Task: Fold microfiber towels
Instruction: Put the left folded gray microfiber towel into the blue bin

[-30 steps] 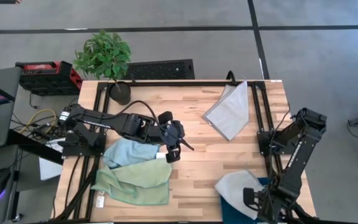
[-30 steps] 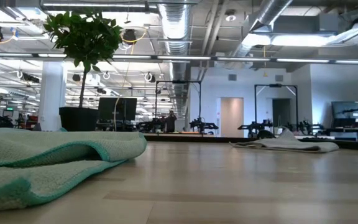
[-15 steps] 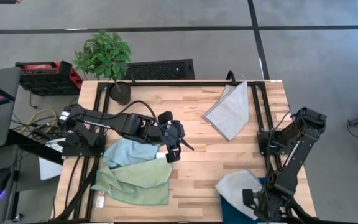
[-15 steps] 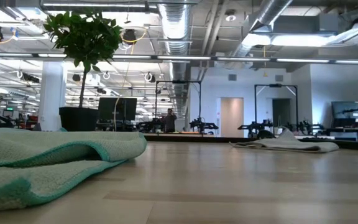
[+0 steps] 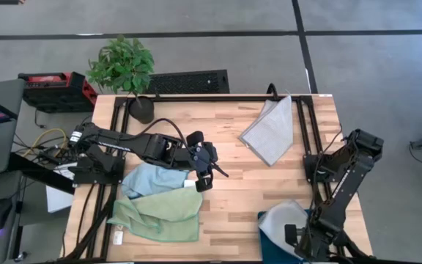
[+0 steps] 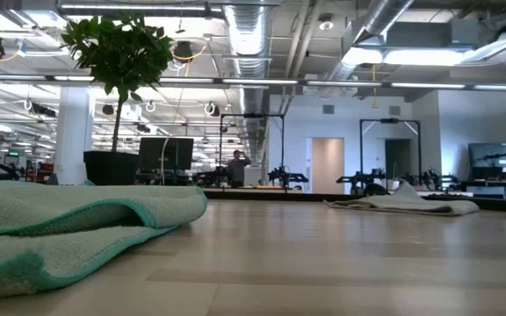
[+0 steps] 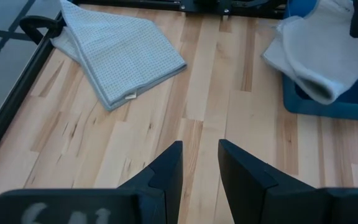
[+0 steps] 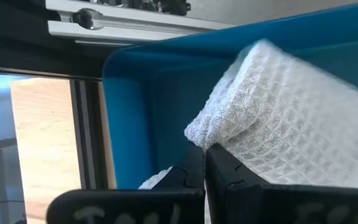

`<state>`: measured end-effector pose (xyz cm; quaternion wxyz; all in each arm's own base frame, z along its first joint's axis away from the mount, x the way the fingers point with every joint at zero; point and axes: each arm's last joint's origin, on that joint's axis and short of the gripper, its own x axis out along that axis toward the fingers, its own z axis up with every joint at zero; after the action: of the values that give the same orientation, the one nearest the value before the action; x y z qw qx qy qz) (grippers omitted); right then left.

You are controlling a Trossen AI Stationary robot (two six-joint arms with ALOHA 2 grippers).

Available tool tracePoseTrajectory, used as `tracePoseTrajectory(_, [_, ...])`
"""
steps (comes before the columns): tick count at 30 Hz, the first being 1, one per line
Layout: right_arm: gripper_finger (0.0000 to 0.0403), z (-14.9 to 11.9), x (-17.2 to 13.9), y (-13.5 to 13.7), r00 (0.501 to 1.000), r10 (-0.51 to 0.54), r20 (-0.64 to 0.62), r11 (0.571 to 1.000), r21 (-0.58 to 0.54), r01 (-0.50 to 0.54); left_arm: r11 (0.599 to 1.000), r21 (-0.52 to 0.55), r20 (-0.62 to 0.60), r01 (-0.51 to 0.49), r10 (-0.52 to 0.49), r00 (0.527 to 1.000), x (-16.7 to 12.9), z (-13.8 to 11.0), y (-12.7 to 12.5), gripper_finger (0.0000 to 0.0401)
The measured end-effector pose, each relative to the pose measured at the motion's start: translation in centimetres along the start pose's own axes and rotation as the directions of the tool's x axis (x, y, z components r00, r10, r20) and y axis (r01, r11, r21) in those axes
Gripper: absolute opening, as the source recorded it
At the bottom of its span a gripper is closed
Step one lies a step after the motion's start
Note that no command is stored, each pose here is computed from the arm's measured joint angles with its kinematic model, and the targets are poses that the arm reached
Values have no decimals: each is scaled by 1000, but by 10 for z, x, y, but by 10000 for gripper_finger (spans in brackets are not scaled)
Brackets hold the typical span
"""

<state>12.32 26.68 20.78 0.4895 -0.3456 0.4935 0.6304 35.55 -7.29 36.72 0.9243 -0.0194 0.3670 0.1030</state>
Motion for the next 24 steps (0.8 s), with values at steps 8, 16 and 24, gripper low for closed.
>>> tracePoseTrajectory(8, [12, -1, 0, -1, 1000, -12, -9, 999, 39, 12, 1000, 0, 0, 0, 0, 1000, 0, 0, 0, 96])
tracePoseTrajectory(16, [40, -1, 0, -2, 1000, -18, -10, 999, 51, 18, 1000, 1, 0, 0, 0, 1000, 0, 0, 0, 96])
tracePoseTrajectory(24, [88, -1, 0, -4, 1000, -25, -4, 998, 57, 25, 1000, 1, 0, 0, 0, 1000, 0, 0, 0, 96])
